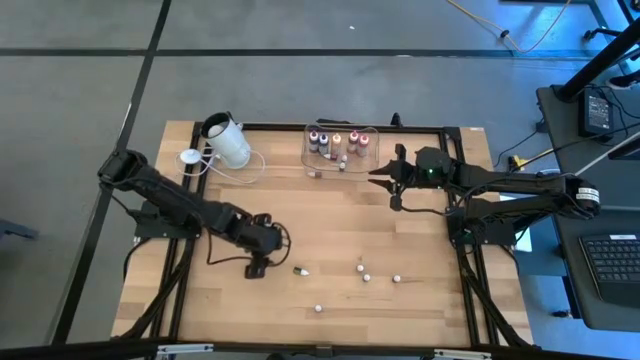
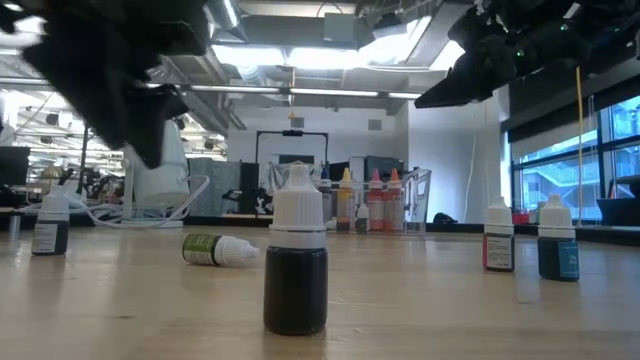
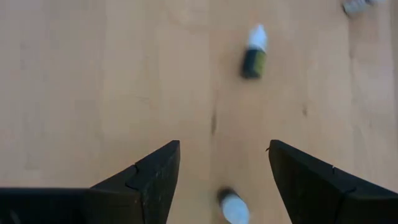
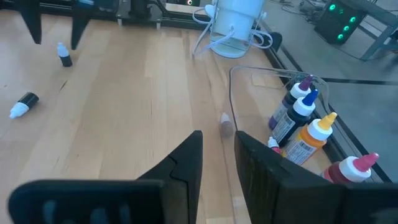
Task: Pick & Place food coloring
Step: Put the small black food coloring bottle into the transparent container
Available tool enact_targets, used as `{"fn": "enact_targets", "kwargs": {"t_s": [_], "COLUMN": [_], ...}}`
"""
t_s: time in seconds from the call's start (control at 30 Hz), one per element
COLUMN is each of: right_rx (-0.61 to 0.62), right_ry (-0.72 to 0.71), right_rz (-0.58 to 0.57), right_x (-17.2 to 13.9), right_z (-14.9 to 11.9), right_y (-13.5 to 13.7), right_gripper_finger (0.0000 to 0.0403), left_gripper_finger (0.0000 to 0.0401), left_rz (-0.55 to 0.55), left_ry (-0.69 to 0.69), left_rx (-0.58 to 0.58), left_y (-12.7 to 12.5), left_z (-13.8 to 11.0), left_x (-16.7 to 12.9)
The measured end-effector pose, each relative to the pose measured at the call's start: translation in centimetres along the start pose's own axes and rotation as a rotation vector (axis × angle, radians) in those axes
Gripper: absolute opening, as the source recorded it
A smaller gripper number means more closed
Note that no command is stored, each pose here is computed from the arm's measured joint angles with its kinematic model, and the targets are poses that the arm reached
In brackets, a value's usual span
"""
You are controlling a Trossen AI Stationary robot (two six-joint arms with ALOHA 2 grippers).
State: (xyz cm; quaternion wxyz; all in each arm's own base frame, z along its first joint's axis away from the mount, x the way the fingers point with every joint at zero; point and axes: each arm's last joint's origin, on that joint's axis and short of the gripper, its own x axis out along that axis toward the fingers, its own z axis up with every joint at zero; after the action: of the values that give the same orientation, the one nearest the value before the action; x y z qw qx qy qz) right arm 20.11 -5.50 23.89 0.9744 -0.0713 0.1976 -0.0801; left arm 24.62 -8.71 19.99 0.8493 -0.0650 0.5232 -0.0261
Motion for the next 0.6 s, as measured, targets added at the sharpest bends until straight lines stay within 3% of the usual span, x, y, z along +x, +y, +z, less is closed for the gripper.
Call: {"fn": "enact_targets", "kwargs": {"t_s": [0.33, 0.6], "right_rx": [0.0, 0.0], "right_ry": [0.0, 0.001], "right_rz": [0.0, 0.0], "right_x": [0.0, 0.0], "right_z": [0.0, 0.0], "right_y": [0.0, 0.0], "right_gripper_finger": [0.0097, 0.0097], "left_gripper_finger": [0.0242, 0.0242], "left_rz": [-0.022, 0.001], "left_ry": [0.04, 0.104], "left_rx": [0.107, 0.082], "left_y": [-2.3, -1.9], "left_z": [-1.8, -3.8], "left_x": [0.1, 1.2]}}
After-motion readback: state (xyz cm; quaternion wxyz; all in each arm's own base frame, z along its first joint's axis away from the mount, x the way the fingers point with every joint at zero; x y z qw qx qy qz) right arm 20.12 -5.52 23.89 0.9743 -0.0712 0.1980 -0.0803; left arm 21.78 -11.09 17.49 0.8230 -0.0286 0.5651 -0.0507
